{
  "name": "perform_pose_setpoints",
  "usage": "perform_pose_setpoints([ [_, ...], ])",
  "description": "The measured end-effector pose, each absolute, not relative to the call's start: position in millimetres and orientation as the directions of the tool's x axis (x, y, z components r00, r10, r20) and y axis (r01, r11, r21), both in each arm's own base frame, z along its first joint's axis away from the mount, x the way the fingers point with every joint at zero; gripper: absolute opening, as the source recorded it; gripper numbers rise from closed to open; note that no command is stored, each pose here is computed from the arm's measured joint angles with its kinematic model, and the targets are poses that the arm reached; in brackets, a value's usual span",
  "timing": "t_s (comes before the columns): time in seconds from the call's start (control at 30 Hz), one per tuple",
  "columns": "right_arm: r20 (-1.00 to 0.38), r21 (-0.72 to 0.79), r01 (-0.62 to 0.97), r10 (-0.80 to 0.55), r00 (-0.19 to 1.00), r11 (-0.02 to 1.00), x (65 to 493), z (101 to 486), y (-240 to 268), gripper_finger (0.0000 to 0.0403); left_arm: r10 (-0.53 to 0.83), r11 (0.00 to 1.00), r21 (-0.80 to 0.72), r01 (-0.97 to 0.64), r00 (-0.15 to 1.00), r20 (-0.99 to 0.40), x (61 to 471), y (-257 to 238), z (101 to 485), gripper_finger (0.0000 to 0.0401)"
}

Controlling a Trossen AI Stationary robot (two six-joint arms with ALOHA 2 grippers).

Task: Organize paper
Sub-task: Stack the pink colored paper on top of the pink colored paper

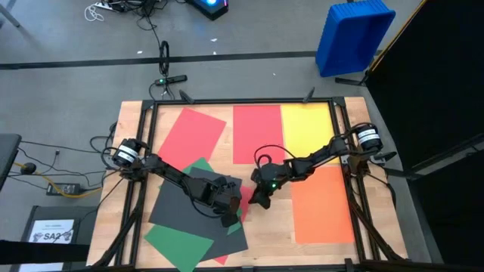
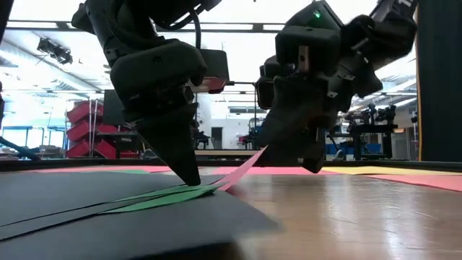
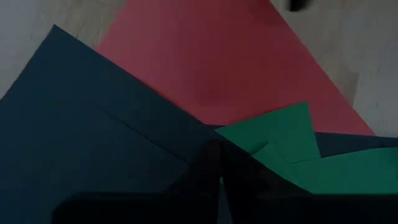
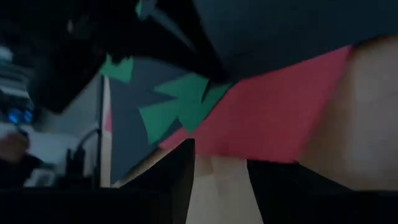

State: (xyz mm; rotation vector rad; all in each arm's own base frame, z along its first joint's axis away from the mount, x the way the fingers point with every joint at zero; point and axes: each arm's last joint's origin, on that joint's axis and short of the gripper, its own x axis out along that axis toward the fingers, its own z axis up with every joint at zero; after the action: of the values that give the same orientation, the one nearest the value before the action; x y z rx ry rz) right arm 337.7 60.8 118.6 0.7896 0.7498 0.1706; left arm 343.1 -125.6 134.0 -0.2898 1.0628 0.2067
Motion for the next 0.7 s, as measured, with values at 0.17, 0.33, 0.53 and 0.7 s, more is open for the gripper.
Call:
perform_pose_setpoints([
  [0.17, -0.510, 0.736, 0.159, 0.385, 0.769, 0.658, 331.0, 113.1, 49.1, 0.0128, 0.028, 0.943, -0.134, -0.305, 0.473, -0.881, 343.1, -125.6, 133.8, 0.0000],
  [0.33, -0.510, 0.734, 0.161, 0.379, 0.772, 0.660, 331.0, 112.9, 46.8, 0.0129, 0.024, 0.944, -0.139, -0.300, 0.482, -0.876, 343.9, -125.9, 134.1, 0.0000],
  [0.53, -0.513, 0.723, 0.158, 0.369, 0.775, 0.672, 331.1, 112.8, 46.5, 0.0121, 0.023, 0.944, -0.140, -0.299, 0.484, -0.875, 344.0, -126.0, 134.1, 0.0000],
  [0.7, -0.512, 0.722, 0.150, 0.376, 0.772, 0.676, 330.7, 112.9, 49.3, 0.0112, 0.020, 0.944, -0.145, -0.297, 0.491, -0.871, 344.8, -126.3, 134.4, 0.0000],
])
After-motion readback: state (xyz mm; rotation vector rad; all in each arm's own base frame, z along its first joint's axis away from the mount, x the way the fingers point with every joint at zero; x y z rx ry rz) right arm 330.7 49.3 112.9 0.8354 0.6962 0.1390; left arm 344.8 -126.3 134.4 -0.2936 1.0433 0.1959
